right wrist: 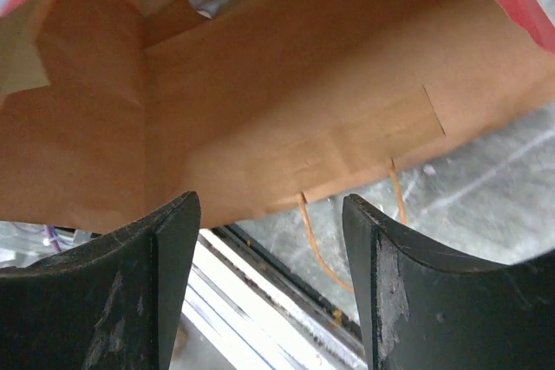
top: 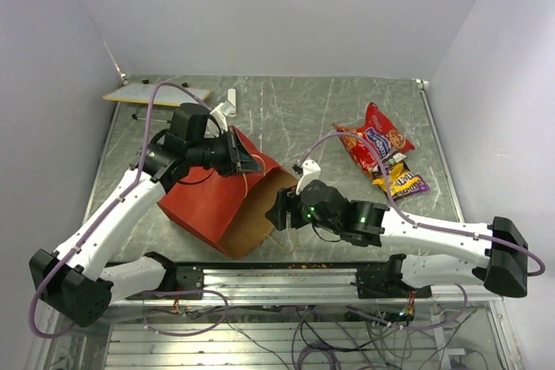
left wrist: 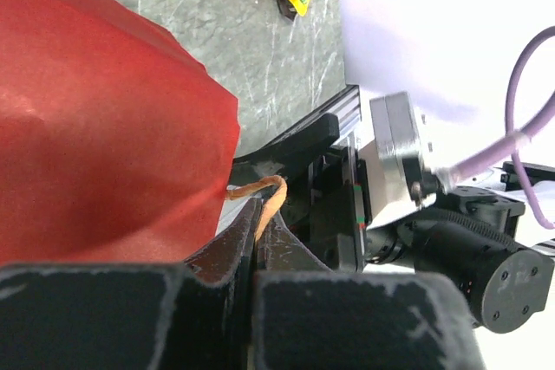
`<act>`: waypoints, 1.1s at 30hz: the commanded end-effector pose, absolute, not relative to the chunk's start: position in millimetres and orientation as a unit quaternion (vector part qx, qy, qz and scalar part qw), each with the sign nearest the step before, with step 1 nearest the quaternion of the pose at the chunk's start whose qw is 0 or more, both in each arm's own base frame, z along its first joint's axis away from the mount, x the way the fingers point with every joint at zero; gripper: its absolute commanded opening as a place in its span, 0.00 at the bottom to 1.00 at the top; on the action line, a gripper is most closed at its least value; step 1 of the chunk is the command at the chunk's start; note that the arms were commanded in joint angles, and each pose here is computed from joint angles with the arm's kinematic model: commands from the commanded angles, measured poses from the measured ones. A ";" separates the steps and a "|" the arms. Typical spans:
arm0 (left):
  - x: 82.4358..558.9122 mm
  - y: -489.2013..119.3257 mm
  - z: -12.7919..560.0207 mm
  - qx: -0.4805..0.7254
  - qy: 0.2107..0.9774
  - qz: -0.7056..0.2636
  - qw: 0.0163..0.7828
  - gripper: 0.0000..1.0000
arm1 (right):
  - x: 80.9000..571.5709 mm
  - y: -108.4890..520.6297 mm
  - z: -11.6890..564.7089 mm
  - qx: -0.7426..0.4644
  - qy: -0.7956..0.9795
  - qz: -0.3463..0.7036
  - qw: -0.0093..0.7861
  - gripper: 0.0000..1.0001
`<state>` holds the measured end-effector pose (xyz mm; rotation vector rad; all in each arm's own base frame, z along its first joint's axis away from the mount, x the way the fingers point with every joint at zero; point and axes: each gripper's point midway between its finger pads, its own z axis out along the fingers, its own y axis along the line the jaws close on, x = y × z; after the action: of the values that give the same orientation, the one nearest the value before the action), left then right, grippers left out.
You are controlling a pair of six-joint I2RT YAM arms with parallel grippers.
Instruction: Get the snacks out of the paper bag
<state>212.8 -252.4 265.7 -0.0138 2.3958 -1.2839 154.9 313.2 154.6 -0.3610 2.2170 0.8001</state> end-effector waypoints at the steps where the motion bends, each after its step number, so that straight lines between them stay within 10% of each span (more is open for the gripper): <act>1: 214.5 -262.2 285.4 0.008 0.847 -0.488 0.212 0.07 | 172.6 332.6 178.9 -0.166 0.812 0.323 0.457 0.66; 13: 229.1 -241.8 301.8 -0.039 0.845 -0.451 0.284 0.07 | 156.2 405.4 167.6 -0.394 0.641 0.370 0.546 0.67; 33: 213.4 -201.6 299.9 -0.081 0.883 -0.360 0.290 0.07 | 184.7 488.0 128.5 -0.438 0.537 0.354 0.628 0.70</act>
<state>216.1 -208.7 286.8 -0.2314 2.3810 -0.9954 173.7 476.7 113.3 -1.0664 1.3161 0.8395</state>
